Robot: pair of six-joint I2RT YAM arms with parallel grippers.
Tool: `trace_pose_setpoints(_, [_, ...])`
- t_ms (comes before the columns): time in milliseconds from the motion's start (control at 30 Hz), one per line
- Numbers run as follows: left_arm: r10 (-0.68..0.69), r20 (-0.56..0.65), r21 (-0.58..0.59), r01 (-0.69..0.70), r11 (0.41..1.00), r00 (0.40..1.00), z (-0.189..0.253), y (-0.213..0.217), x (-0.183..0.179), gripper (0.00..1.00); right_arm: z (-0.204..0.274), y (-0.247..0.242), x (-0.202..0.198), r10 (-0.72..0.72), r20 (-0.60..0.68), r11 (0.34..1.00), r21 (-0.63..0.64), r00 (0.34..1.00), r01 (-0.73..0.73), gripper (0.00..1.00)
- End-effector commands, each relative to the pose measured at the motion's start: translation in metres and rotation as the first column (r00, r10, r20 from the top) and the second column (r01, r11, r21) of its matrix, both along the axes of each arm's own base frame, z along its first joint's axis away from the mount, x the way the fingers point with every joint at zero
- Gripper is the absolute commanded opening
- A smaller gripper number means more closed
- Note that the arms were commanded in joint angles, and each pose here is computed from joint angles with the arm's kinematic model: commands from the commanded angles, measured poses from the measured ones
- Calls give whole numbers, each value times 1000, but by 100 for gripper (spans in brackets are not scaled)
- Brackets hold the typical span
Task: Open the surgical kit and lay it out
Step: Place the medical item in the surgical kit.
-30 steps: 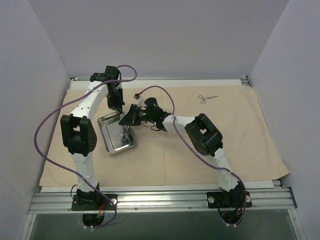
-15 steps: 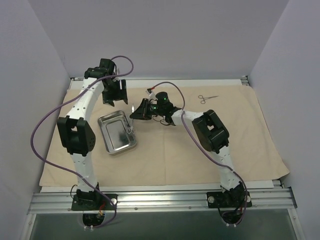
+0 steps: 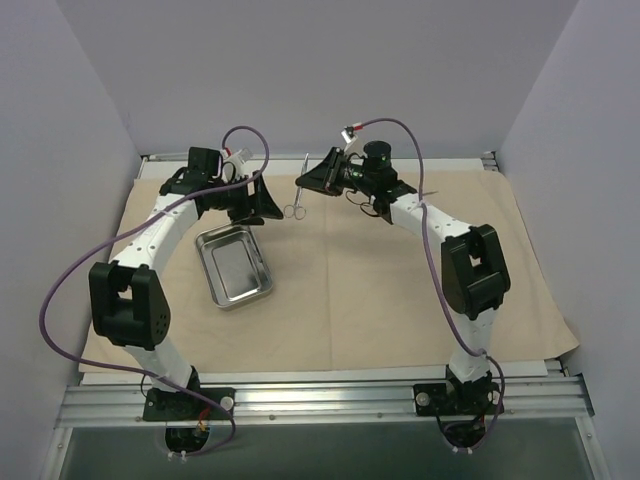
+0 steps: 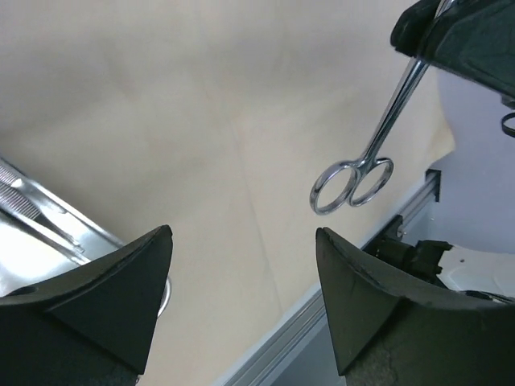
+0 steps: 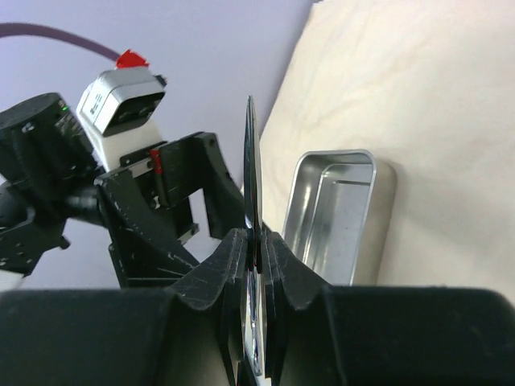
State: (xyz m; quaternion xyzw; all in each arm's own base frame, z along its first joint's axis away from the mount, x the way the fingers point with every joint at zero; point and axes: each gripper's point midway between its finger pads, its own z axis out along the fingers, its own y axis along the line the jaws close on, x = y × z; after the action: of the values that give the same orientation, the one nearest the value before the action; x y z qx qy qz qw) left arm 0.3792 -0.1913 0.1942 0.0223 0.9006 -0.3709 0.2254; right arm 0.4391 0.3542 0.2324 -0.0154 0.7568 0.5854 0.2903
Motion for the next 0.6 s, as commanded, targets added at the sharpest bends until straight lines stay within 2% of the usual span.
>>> trace_pose_setpoints(0, [-80,154,-163,105,981,985,44,-27,15,80,41,2,-18,59,94,996,55,994,-64,0])
trace_pose_setpoints(200, [-113,195,-246,160,956,974,63,-46,25,80,55,-4,-10,51,116,994,86,992,-61,0])
trace_pose_setpoints(333, [-145,190,-254,191,948,971,61,-56,23,79,59,-10,-6,37,117,992,114,992,-51,0])
trace_pose_setpoints(467, [-174,164,-268,214,939,971,53,-63,18,73,62,-15,-2,26,122,992,122,992,-40,0])
trace_pose_setpoints(567, [-191,167,-287,233,929,967,55,-69,17,52,61,-14,-2,26,117,992,122,993,-40,0])
